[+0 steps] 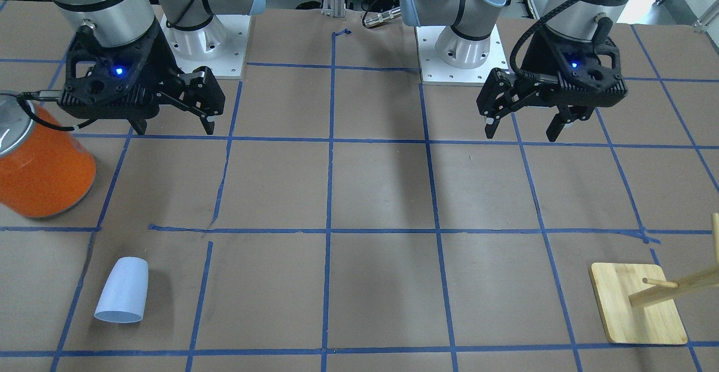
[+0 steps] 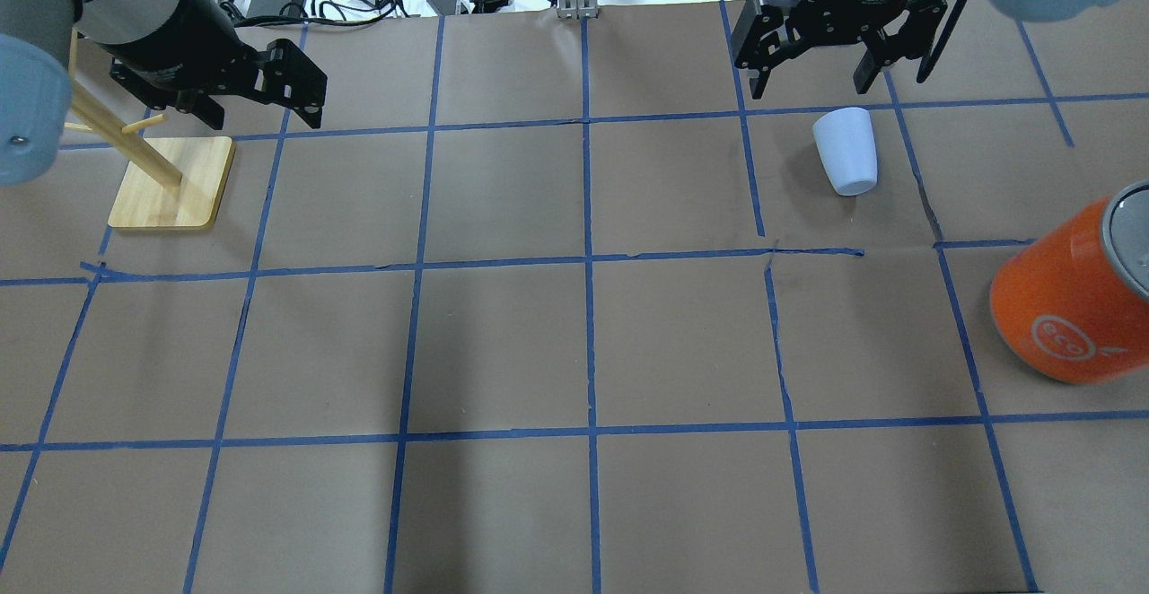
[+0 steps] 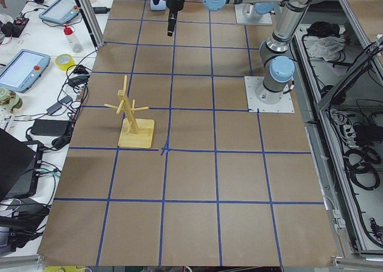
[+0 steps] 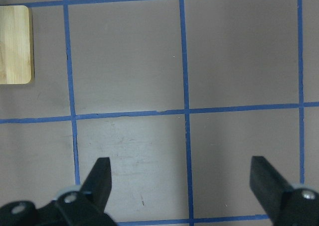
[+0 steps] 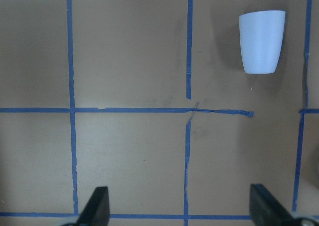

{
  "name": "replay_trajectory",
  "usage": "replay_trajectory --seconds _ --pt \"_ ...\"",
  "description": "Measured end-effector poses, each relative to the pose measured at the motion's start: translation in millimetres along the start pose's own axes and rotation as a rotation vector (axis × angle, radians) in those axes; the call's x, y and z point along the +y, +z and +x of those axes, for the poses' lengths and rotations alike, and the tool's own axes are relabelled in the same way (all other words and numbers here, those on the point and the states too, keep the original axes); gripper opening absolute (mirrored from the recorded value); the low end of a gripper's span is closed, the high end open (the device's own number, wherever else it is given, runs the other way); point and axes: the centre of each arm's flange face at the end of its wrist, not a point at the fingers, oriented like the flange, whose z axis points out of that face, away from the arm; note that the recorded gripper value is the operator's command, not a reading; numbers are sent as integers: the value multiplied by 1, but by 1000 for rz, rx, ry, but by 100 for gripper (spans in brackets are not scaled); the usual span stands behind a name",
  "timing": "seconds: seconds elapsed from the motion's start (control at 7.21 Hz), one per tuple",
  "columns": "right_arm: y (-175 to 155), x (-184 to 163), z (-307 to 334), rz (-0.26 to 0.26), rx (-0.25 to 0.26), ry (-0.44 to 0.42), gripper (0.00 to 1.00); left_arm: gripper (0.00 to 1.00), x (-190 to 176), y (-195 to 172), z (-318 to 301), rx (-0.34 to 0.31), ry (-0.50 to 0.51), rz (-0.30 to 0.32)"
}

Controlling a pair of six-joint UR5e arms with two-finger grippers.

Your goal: Flip cup

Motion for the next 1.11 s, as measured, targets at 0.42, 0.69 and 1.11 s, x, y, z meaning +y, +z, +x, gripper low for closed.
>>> replay_trajectory --seconds 0.42,0.69,1.11 --pt "2 1 0 -4 0 1 100 100 0 0 0 0 1 0" --pt "2 1 0 -5 0 1 100 100 0 0 0 0 0 1" --pt "3 2 0 -6 1 0 100 100 0 0 0 0 0 1"
